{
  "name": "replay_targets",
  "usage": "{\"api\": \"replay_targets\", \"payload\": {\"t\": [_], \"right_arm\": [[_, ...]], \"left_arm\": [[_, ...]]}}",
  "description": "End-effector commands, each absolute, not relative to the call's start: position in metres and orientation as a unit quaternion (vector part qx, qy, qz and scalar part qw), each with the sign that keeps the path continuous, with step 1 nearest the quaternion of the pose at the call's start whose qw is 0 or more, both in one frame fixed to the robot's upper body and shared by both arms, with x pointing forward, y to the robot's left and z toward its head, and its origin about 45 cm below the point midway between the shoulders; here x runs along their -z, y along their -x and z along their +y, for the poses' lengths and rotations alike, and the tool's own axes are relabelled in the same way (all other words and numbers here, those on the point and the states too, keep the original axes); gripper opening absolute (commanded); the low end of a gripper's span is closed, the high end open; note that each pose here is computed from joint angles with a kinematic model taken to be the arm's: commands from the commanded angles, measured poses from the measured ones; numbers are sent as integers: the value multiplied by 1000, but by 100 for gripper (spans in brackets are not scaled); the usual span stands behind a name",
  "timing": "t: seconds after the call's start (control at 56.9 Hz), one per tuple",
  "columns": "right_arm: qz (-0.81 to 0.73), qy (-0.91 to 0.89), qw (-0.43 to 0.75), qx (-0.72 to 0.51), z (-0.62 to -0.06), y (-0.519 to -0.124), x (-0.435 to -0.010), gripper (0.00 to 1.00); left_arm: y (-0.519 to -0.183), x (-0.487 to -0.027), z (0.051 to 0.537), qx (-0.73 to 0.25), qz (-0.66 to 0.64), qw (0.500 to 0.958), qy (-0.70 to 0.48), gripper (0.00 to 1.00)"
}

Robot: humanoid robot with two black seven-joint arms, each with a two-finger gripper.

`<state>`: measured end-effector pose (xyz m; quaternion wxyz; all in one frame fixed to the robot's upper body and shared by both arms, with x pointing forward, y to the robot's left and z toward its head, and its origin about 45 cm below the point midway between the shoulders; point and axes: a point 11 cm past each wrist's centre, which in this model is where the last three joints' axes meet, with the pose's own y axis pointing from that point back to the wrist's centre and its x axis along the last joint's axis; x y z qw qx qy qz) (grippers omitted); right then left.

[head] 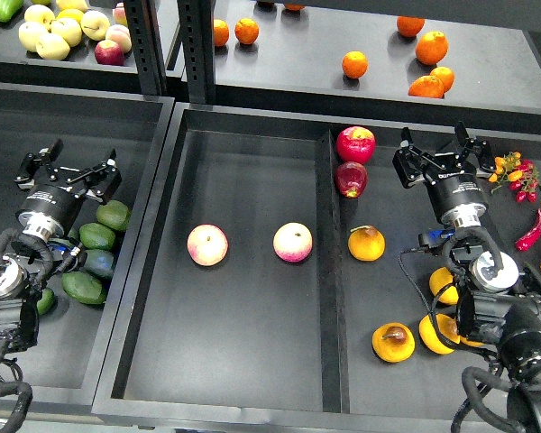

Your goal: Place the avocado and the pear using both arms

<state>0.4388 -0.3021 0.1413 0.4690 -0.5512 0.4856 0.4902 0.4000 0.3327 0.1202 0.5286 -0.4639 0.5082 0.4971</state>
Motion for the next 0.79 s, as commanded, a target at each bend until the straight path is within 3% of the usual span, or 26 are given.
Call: {"api": "replay_targets", "payload": {"t": [0.0, 0.369, 0.774], "right_arm": [[489, 552, 465, -490, -303, -437, -138, 99], [503, 580, 432, -474, -300, -434, -137, 99], [513, 605, 407, -453, -308, -378, -113, 99]], "left_arm": [[-395, -133, 331, -486, 492, 551, 468, 96], [-375, -129, 334, -498, 477, 570, 448, 99], [-322, -125, 337, -501, 465, 583, 439, 99]]}}
